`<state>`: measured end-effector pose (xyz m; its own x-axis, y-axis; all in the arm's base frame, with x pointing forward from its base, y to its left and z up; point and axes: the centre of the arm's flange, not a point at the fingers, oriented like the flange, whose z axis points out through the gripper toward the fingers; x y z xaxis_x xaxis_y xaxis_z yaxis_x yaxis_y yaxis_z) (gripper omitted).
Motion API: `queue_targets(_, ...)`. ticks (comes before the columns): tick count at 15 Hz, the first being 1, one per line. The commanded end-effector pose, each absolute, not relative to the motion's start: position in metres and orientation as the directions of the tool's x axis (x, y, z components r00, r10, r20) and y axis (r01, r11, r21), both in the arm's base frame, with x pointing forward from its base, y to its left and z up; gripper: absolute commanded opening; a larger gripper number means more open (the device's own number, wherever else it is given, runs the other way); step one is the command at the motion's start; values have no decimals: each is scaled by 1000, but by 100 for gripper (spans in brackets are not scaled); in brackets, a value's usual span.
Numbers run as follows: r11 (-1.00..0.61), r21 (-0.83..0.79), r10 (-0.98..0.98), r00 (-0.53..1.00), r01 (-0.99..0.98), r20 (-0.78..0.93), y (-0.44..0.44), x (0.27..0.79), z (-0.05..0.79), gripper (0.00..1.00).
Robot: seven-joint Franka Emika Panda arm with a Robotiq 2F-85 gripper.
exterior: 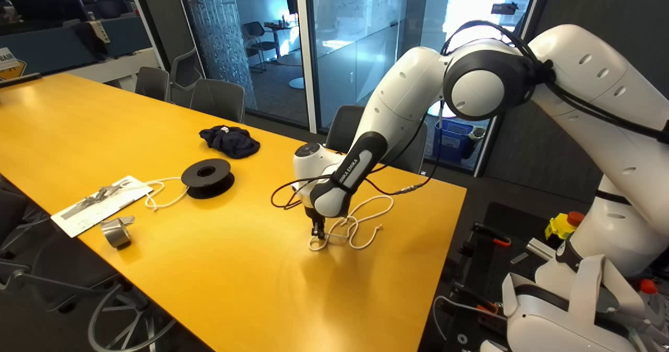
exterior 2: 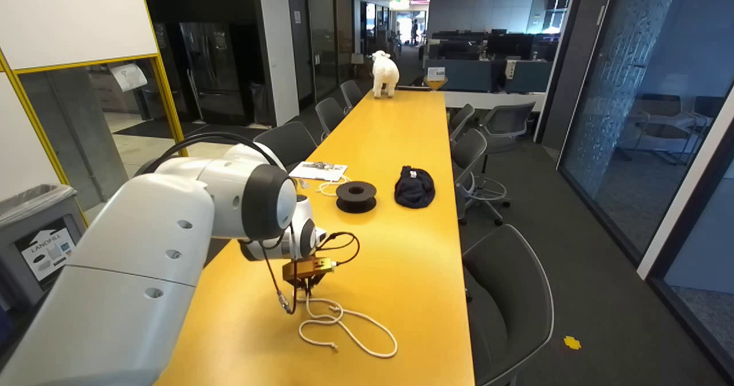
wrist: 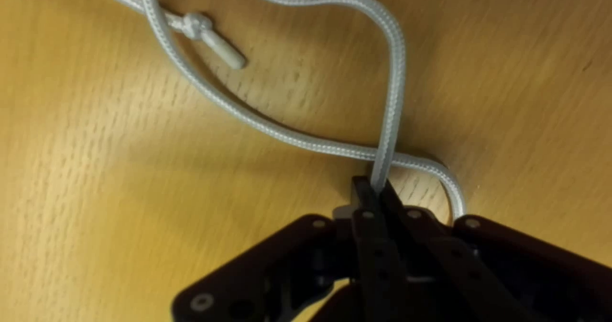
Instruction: Move the middle of the rope to the right
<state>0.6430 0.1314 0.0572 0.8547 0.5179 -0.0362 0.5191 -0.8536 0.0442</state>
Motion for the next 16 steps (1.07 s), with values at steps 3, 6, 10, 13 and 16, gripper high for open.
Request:
queue_targets(3,-876,114,459,883,468,-99,127,632,163,1)
queue_targets(6,-888,172,413,905,426,-106,133,622,222,1)
queue_targets(10,-917,272,291,956,291,-42,147,603,309,1)
queue_targets(13,-938,299,191,981,175,25,158,587,378,1)
queue_targets(16,-951,290,128,989,103,68,177,569,449,1)
